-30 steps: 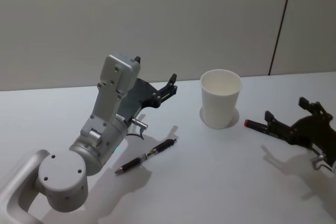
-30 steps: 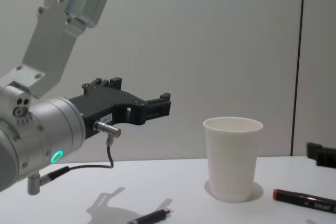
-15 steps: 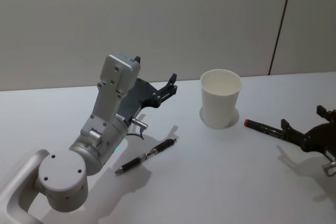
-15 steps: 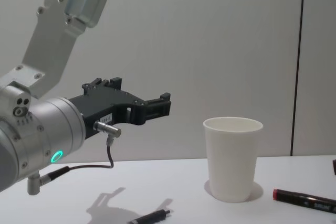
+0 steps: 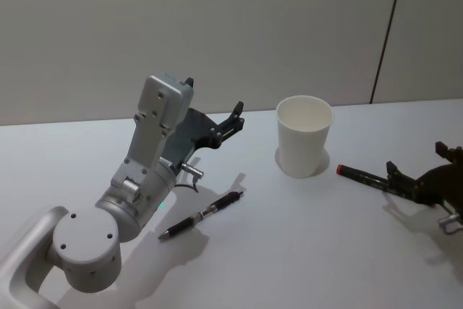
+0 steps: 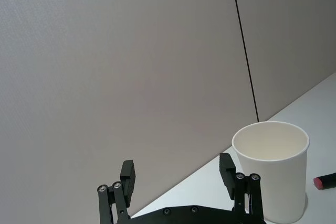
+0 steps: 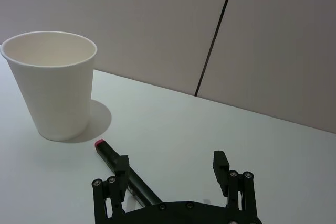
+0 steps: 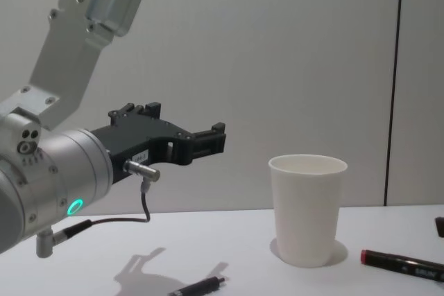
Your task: Place the pen into the pen holder.
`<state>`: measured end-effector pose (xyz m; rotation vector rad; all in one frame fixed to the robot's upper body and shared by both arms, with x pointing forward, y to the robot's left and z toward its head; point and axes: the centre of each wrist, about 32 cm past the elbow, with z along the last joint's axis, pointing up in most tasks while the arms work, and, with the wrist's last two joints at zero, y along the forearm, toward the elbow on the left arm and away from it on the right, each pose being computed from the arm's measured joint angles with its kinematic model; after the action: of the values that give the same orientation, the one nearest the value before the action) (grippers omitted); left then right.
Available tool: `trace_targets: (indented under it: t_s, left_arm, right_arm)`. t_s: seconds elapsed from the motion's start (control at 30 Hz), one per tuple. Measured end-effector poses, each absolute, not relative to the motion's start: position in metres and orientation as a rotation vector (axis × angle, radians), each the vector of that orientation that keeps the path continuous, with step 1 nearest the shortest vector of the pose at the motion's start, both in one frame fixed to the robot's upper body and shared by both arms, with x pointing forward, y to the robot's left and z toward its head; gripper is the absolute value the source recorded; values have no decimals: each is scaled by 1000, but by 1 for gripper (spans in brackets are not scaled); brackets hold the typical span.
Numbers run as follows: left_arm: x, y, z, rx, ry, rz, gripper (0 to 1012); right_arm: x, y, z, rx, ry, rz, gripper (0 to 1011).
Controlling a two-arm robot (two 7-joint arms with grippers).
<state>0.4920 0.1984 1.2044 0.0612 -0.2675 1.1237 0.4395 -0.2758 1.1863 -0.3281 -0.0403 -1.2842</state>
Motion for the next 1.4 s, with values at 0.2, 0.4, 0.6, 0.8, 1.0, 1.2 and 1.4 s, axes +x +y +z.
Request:
trace_targets:
  t_s: [0.2, 0.4, 0.6, 0.8, 1.0, 1.2, 1.4]
  left_arm:
    - [492, 198, 1204, 61, -268, 1124, 1001]
    - [492, 198, 1204, 61, -268, 1124, 1001]
    - [492, 198, 1204, 61, -268, 1124, 1001]
    - [492, 198, 1204, 61, -268, 1124, 1001]
    - [492, 198, 1204, 61, -268, 1124, 1001]
    - [492, 198, 1204, 61, -268, 1124, 1001]
    - [492, 198, 1204, 61, -268, 1124, 1001]
  right_arm:
    - [448, -271, 1185, -353, -33, -1272, 1003]
    - [453, -266, 1183, -372, -16, -1257, 1003]
    - [457, -262, 1178, -394, 9, -1244, 1003]
    - [460, -258, 1173, -412, 30, -1241, 1003]
    - [461, -257, 1170, -425, 43, -1245, 1003]
    - [463, -254, 1164, -439, 56, -1247, 1003]
    - [465, -252, 1161, -442, 63, -1247, 1003]
